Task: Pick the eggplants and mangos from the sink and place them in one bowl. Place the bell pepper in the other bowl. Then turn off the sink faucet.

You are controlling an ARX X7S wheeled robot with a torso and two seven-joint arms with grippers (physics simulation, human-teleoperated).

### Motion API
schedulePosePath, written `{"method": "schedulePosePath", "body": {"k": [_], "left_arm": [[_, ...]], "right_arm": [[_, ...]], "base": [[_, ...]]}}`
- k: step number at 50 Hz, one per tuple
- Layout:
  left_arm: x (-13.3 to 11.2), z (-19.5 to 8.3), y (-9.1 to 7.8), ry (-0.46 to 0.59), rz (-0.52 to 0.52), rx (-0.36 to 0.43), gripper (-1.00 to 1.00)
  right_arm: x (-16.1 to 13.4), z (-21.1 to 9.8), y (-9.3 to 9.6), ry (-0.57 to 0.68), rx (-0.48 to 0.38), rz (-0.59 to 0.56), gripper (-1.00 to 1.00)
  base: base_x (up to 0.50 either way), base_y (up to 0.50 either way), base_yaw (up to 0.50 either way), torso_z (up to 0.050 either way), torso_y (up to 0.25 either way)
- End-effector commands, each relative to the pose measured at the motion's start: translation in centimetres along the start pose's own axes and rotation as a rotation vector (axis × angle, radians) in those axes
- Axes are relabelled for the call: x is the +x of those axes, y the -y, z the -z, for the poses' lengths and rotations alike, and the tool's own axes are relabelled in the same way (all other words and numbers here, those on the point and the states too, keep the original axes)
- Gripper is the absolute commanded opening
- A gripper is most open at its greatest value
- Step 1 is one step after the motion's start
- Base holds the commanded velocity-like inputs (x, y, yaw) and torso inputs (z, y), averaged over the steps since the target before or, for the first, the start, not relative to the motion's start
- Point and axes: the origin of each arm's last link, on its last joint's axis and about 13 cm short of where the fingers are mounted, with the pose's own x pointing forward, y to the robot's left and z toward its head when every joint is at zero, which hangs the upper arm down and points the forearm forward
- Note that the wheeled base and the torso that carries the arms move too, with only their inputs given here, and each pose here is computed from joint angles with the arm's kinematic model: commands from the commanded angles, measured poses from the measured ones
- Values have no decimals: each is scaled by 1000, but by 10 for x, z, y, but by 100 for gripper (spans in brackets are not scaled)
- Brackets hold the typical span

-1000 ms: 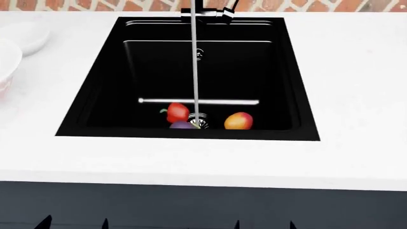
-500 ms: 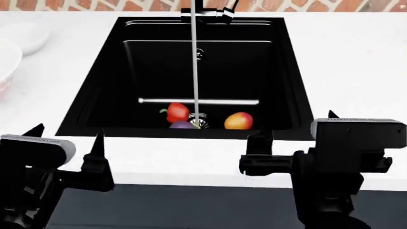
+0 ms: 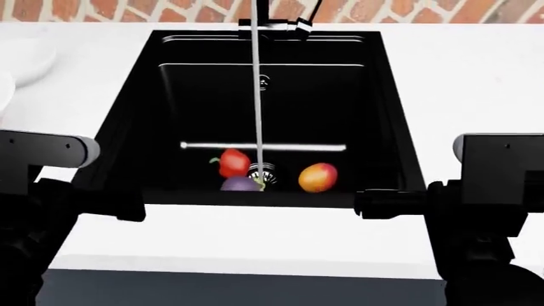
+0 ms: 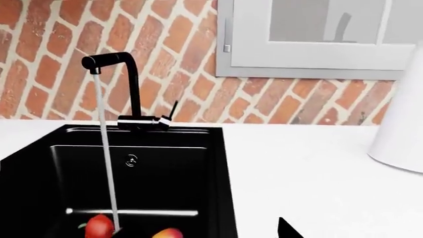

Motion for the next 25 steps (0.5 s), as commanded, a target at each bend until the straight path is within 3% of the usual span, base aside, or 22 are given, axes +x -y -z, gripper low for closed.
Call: {"method": "schedulePosePath", "body": {"k": [1,25], "left_arm": [[4,0,-3,-15,-18,-29,100],[2,6,-2,-27,-17,-21,100]], "right_arm": [[-1,2,5,-9,-7,-1,100],[-5,10,6,-22,-17,-14,100]], "base": [[422,-8,0,0,0],[469,-31,0,0,0]]}}
